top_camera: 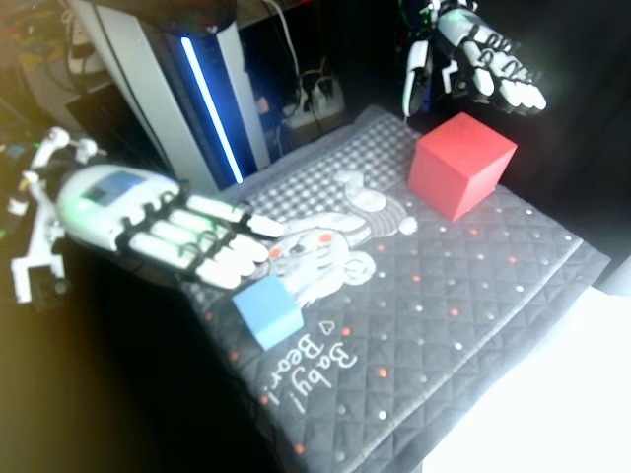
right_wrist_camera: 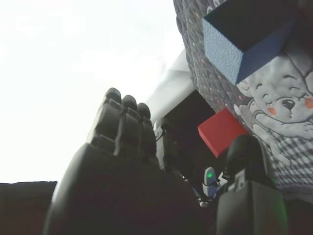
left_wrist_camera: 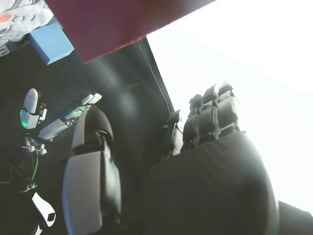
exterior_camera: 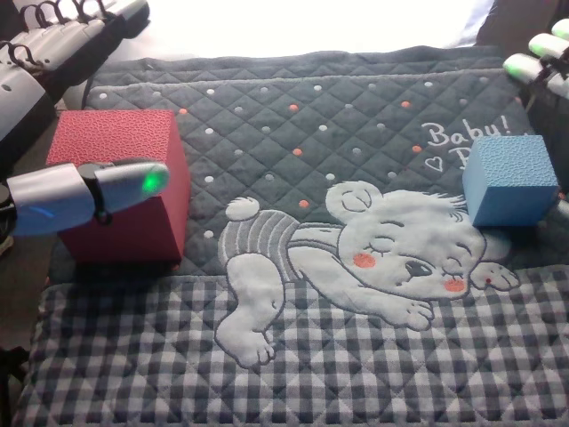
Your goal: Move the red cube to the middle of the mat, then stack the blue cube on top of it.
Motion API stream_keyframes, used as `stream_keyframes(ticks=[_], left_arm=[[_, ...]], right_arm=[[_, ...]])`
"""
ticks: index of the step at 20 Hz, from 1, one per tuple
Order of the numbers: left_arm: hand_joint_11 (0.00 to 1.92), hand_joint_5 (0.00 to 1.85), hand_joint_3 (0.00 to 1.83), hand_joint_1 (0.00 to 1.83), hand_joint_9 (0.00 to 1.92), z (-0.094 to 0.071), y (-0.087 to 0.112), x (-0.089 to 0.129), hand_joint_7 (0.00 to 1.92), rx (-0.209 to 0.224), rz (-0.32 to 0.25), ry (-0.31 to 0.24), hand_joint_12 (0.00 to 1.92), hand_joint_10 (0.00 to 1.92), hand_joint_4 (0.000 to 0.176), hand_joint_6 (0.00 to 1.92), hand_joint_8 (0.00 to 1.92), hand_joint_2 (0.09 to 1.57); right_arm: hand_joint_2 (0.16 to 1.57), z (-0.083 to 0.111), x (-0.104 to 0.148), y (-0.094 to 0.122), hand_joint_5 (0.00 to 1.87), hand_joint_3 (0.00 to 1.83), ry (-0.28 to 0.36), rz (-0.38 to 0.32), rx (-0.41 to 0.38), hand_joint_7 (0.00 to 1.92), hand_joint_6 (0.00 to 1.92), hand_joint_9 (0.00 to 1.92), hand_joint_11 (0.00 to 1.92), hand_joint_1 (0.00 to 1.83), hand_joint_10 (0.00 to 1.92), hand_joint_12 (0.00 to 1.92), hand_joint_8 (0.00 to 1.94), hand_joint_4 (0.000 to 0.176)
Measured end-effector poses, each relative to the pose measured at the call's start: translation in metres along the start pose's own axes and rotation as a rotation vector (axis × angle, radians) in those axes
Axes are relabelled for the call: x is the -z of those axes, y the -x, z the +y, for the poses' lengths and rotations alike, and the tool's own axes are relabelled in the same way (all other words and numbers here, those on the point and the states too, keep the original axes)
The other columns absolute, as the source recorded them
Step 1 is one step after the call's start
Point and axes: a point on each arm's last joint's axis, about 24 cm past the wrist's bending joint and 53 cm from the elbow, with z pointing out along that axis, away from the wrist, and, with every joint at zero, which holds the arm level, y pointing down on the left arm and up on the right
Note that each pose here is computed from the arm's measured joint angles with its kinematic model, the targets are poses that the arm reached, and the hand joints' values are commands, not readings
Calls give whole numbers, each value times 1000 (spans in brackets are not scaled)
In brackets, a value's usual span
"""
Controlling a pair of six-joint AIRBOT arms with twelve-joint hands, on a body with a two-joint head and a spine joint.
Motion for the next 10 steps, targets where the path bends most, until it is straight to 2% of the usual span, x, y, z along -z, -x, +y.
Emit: stream_keyframes(ticks=[2,3,4,8,10], left_arm=[[0,0,0,453,0,0,-1,0,0,3,1,3,0,0,125,0,0,1083],[0,0,0,477,0,0,-1,1,0,9,0,8,0,0,112,0,0,1056],[0,0,0,545,0,1,-3,1,0,10,9,12,0,0,118,0,0,973],[0,0,0,648,0,11,-13,1,0,13,51,52,0,0,132,0,0,916],[0,0,0,739,0,28,-19,-2,0,23,65,99,0,0,112,0,0,893]], right_arm=[[1219,0,0,0,0,29,-2,-1,-4,0,0,0,0,620,0,0,0,0],[1224,-1,0,0,0,26,-5,-2,-6,0,0,0,0,627,0,0,0,0],[1231,-2,0,0,0,22,-8,-2,-8,0,0,0,0,566,0,0,0,0],[1226,-1,-1,-3,0,13,-9,2,-17,0,0,0,0,567,0,0,0,0],[1226,0,-1,-5,0,11,-8,4,-22,0,0,0,0,586,0,0,0,0]])
